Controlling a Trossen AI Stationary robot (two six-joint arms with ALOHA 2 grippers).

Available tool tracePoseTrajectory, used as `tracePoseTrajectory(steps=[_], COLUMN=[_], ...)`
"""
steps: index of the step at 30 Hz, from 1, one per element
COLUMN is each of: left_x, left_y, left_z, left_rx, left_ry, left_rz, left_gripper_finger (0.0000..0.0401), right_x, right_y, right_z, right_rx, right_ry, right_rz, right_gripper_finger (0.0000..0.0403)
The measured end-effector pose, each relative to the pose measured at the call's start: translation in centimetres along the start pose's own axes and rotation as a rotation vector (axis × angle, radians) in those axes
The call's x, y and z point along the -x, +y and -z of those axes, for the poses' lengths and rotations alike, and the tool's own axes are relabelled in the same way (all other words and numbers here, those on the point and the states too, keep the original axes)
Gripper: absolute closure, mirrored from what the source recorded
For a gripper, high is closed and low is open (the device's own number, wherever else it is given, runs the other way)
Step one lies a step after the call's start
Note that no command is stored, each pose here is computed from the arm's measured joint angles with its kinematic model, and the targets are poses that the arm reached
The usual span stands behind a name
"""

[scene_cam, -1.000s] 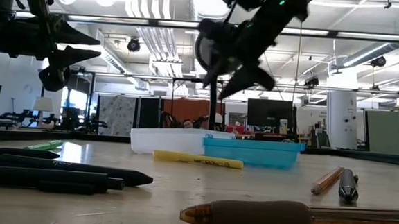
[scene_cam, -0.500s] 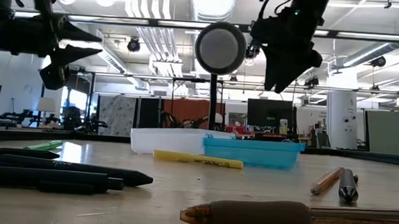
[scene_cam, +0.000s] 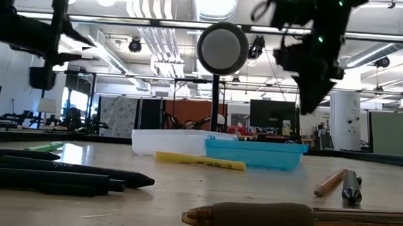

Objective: Pick & place school supplies into a supply box
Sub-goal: Put the green pen into the supply box

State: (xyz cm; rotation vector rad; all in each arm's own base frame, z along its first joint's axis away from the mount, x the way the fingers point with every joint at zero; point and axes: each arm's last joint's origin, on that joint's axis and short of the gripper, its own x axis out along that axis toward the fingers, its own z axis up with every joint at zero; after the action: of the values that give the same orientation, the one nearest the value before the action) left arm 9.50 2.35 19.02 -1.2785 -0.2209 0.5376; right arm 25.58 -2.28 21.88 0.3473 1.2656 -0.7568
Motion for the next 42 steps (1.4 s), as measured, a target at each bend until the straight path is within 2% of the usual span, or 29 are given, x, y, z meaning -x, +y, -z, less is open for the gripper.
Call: tracePoseTrajectory(steps=[3,6,9,11,14,16,18,22,25,33,42], left_x=[0.3,0.1,-0.7,-1.4,-2.7,-3.2,-3.4,-3.3,-3.2,-3.9,-5.5], left_y=[-1.7,-4.1,-5.4,-5.3,-4.5,-3.8,-3.0,-3.2,-3.3,-1.6,-0.3], left_z=[-0.3,-0.5,0.0,0.8,2.6,4.0,5.3,7.5,9.0,11.6,13.0], left_rx=[-0.056,-0.115,-0.155,-0.158,-0.154,-0.174,-0.201,-0.171,-0.102,-0.052,-0.099], left_ry=[0.065,0.143,0.264,0.355,0.462,0.487,0.456,0.339,0.315,0.342,0.287], left_rz=[-0.195,-0.333,-0.522,-0.663,-0.817,-0.894,-0.963,-0.924,-0.892,-1.023,-1.100], left_gripper_finger=[0.0322,0.0322,0.0322,0.0322,0.0322,0.0322,0.0322,0.0322,0.0309,0.0242,0.0234], right_x=[-1.0,-1.6,-2.0,-2.2,-2.5,-2.5,-2.4,-2.2,-2.2,-2.7,-3.0], right_y=[-1.2,-2.1,-2.8,-3.1,-3.4,-3.5,-3.5,-3.6,-3.5,-3.4,-3.2], right_z=[1.3,2.5,3.5,4.0,4.6,4.7,4.7,4.6,4.6,4.2,4.1], right_rx=[-0.046,-0.080,-0.121,-0.152,-0.192,-0.222,-0.236,-0.242,-0.246,-0.200,-0.164], right_ry=[0.033,0.049,0.060,0.062,0.063,0.055,0.047,0.031,0.018,-0.023,-0.020], right_rz=[0.029,0.042,0.053,0.056,0.058,0.052,0.046,0.034,0.029,0.083,0.090], right_gripper_finger=[0.0230,0.0229,0.0230,0.0230,0.0229,0.0230,0.0229,0.0226,0.0225,0.0225,0.0225])
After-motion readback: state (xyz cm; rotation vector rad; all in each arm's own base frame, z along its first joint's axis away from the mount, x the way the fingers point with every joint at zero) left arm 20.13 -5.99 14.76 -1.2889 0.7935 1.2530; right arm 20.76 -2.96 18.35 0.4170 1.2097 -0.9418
